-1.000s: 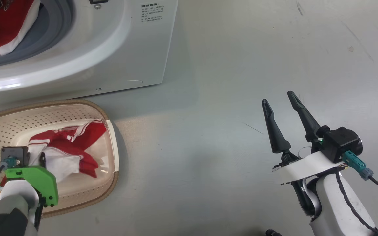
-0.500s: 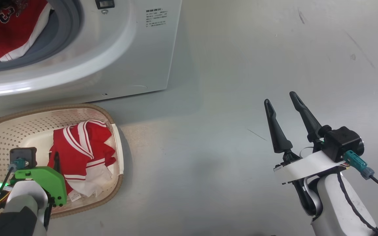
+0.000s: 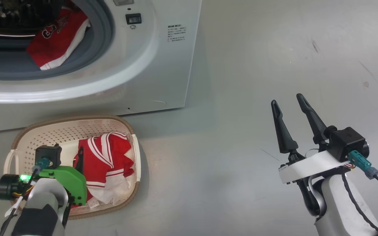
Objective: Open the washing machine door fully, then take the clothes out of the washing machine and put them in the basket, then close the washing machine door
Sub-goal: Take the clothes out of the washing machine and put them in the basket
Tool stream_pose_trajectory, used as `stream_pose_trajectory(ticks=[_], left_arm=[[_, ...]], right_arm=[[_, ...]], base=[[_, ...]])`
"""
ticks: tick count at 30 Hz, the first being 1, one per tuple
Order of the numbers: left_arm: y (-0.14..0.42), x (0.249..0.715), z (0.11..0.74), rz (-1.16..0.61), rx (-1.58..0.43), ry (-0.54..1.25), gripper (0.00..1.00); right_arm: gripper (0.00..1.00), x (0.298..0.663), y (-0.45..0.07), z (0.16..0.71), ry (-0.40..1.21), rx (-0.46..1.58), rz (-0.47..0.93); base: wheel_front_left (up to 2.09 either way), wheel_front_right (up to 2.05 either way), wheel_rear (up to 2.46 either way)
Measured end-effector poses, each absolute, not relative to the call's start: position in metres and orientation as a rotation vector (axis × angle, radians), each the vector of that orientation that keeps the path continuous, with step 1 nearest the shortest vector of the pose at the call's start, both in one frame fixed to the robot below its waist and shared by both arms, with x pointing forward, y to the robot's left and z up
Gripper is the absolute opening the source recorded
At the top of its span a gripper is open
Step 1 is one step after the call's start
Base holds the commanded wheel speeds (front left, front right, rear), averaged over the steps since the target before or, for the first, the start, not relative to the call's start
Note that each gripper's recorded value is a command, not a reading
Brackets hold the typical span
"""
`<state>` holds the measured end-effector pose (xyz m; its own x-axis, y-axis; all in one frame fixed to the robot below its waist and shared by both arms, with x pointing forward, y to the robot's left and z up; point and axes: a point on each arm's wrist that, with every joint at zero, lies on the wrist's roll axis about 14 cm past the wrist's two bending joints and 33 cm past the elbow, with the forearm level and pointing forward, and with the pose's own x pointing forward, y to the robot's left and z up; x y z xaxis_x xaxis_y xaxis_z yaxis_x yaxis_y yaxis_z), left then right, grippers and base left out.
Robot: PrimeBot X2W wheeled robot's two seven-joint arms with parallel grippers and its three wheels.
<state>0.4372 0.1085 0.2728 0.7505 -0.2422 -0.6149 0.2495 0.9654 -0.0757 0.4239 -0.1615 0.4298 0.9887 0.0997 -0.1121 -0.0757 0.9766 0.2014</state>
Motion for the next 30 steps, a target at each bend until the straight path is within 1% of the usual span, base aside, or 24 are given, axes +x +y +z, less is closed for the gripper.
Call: stream_pose_trajectory(ticks=[9, 16, 25, 30], left_arm=[[0.114, 0.448, 0.32, -0.265, 0.014, 0.53, 1.0], [0.128, 0.454, 0.363, -0.224, 0.016, 0.414, 1.0], [0.13, 0.454, 0.428, -0.196, -0.032, 0.213, 1.0], [0.139, 0.446, 0.45, -0.162, -0.062, 0.14, 1.0]], right_arm=[[1.0, 0.422, -0.151, 0.447, 0.08, 0.211, 0.117], [1.0, 0.414, -0.142, 0.461, 0.05, 0.219, 0.144], [1.0, 0.4, -0.132, 0.478, 0.01, 0.214, 0.18], [1.0, 0.393, -0.128, 0.483, -0.002, 0.211, 0.194]], base=[[0.0, 0.0, 0.0], [0.0, 0.0, 0.0], [0.0, 0.0, 0.0], [0.0, 0.0, 0.0]])
